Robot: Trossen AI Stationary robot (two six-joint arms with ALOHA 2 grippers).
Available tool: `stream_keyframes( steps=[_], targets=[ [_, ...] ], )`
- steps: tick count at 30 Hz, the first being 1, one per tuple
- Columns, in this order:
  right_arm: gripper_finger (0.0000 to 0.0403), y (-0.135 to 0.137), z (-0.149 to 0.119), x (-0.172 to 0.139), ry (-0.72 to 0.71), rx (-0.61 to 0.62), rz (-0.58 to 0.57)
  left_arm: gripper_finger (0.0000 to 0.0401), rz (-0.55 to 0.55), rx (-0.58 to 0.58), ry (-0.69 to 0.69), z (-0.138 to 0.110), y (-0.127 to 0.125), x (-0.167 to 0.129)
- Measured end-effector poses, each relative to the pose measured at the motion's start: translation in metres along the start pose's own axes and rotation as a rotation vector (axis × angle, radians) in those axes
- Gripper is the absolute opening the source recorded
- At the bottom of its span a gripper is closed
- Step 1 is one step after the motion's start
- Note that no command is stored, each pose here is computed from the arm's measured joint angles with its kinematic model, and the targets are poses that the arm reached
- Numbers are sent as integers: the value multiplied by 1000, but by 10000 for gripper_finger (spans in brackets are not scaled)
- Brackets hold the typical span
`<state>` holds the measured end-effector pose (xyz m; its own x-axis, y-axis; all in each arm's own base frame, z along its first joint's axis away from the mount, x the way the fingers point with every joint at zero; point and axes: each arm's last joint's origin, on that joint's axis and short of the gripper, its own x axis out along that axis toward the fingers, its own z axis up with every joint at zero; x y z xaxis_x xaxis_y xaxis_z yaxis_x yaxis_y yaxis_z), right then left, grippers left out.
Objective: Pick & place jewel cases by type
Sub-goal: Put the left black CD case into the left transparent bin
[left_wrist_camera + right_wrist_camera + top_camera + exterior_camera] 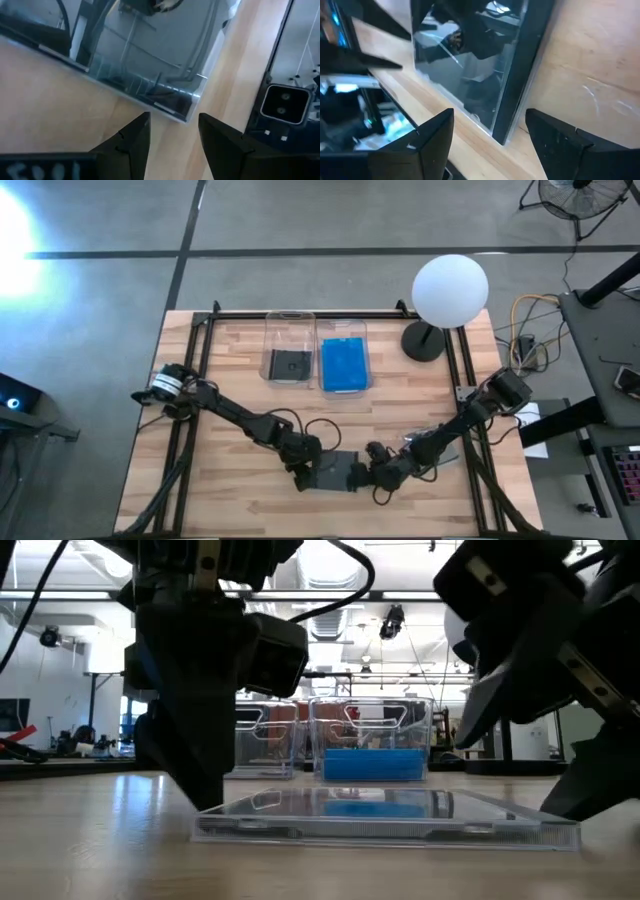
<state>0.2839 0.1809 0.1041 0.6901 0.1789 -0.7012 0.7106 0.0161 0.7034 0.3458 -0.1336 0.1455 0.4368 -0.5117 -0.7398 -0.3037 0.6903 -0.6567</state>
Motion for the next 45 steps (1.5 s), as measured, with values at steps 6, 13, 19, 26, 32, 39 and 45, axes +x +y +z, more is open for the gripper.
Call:
stream_keyframes(
  steps=[6, 13, 19, 26, 32, 39, 45],
  targets=[
    [249, 0, 0, 10, -22, 91, -6, 149, 9, -2, 3, -2, 2, 1],
    [249, 17, -2, 18, -35, -33, 14, 149, 10, 6, 21, -4, 3, 1],
    [249, 34, -1, 2, -97, -173, 76, 149, 30, 31, 41, -7, 4, 1],
    [249, 51, -4, -14, -86, -301, 159, 149, 45, 46, 65, -10, 6, 1],
    [247, 63, -8, -18, -86, -383, 212, 149, 52, 44, 71, -13, 8, 2],
    [246, 66, -9, -19, -112, -586, 140, 149, 57, 45, 69, -13, 9, 2],
    [246, 68, -5, -19, -153, -775, 42, 149, 54, 47, 73, -15, 11, 3]
  ],
)
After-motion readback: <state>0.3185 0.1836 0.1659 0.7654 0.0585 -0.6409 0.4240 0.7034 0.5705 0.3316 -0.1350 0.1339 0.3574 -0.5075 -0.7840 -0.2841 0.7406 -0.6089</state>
